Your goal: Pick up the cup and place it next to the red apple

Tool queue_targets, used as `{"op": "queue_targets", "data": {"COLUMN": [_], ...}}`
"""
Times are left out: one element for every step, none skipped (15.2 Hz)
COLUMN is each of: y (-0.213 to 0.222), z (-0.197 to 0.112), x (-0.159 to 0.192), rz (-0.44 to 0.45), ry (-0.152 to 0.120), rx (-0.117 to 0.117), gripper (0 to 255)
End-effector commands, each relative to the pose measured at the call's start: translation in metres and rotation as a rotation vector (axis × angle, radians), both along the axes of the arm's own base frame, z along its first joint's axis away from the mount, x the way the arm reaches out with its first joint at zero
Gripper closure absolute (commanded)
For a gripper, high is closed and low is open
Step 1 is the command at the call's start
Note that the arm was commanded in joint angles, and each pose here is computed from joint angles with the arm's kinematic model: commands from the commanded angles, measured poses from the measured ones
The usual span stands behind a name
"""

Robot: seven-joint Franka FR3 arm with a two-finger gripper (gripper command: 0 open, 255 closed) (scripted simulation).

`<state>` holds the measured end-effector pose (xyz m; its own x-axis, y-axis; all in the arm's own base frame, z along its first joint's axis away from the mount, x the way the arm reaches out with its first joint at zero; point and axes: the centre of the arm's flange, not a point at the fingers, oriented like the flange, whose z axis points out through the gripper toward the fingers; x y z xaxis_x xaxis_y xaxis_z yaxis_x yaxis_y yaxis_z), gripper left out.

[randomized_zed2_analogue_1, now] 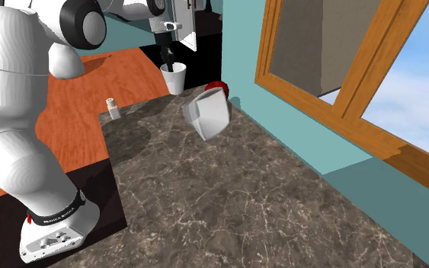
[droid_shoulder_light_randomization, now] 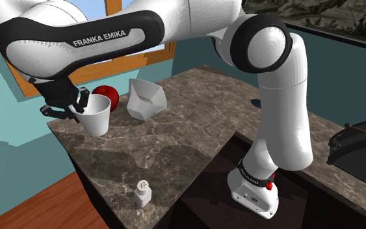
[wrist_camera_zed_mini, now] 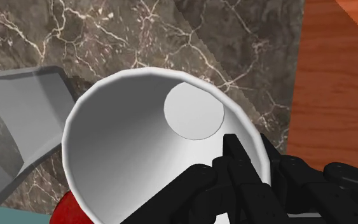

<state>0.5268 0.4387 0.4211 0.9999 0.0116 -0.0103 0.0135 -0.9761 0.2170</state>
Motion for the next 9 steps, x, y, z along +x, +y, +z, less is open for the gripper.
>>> {"op": "queue_targets", "data": {"y": [-0.001, -0.001, -0.001, -0.001, -0.001, -0.001, -0.001, -0.001, -0.001], "z": [-0.011, -0.016, -0.021, -0.026, -0.032, -0.037, -0.042, -0.048, -0.053], "x": [0.0, 0.0, 0.0, 0.0, 0.0, 0.0, 0.0, 0.0, 0.0], "rz": [0.0, 0.0, 0.0, 0.0, 0.0, 0.0, 0.0, 0.0, 0.0], "ry": [-0.001, -0.001, -0.001, -0.001, -0.001, -0.001, -0.001, -0.001, -0.001], "rx": [0.0, 0.0, 0.0, 0.0, 0.0, 0.0, 0.0, 0.0, 0.0], "gripper": [255, 255, 255, 255, 255, 255, 255, 255, 255]}}
